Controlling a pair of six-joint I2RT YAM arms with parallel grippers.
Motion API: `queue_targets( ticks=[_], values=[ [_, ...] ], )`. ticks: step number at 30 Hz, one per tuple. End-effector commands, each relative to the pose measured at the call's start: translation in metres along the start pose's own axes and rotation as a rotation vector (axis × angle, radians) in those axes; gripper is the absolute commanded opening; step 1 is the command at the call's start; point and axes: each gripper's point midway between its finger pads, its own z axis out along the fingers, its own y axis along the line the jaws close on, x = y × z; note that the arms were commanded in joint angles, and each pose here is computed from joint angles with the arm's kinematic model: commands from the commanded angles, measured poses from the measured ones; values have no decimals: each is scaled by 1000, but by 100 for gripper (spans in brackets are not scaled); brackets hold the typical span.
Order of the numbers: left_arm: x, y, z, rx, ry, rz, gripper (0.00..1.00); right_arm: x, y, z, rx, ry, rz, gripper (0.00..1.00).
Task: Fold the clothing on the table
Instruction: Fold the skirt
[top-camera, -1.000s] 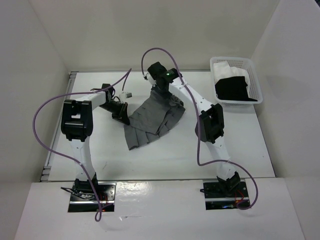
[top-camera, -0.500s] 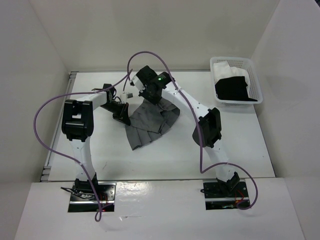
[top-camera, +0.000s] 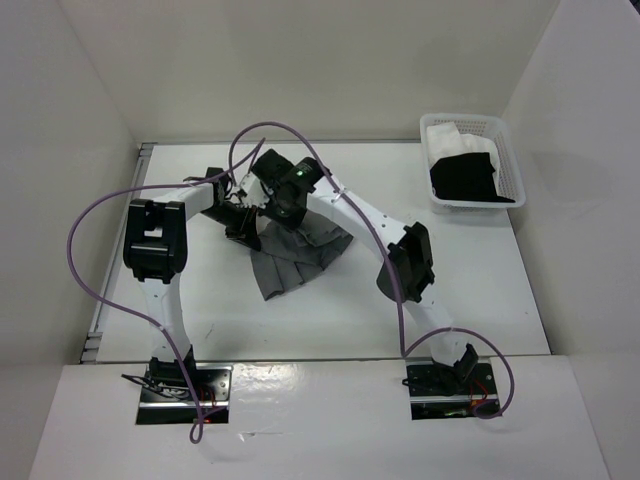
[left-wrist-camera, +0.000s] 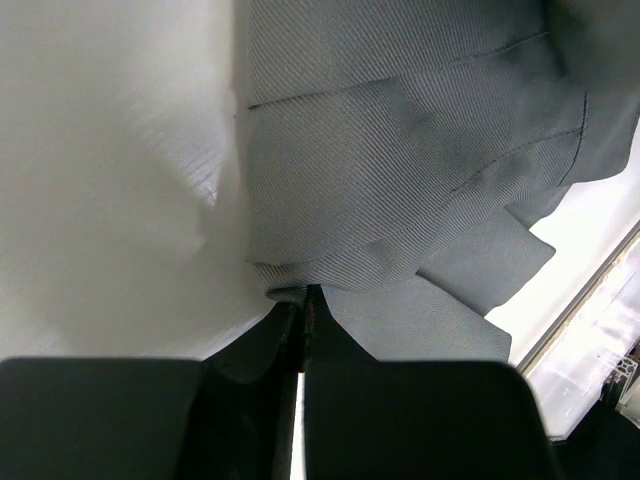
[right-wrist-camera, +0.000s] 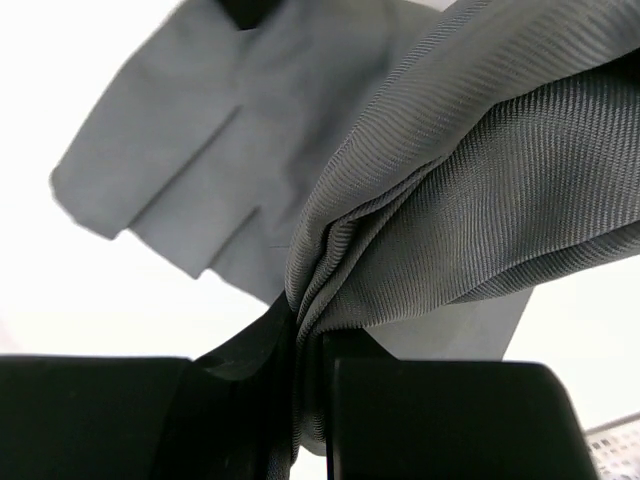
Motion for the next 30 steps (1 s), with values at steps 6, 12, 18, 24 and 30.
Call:
queue_targets(
  ticks=[6,12,18,24,30],
  values=[
    [-5,0,1,-7,-16,15,3,-11,50,0,-121,-6,-81,6],
    [-5,2,1,-16,-14,15,3,-15,60,6,-156,-10,-89,35],
    [-3,1,1,-14,-7,9,3,-28,73,-4,-212,-56,-85,69],
    [-3,1,1,-14,-7,9,3,-34,79,-17,-259,-91,-120,79],
    [-5,0,-12,-42,-24,16,7,-30,70,-20,-211,-76,-144,81]
  ],
)
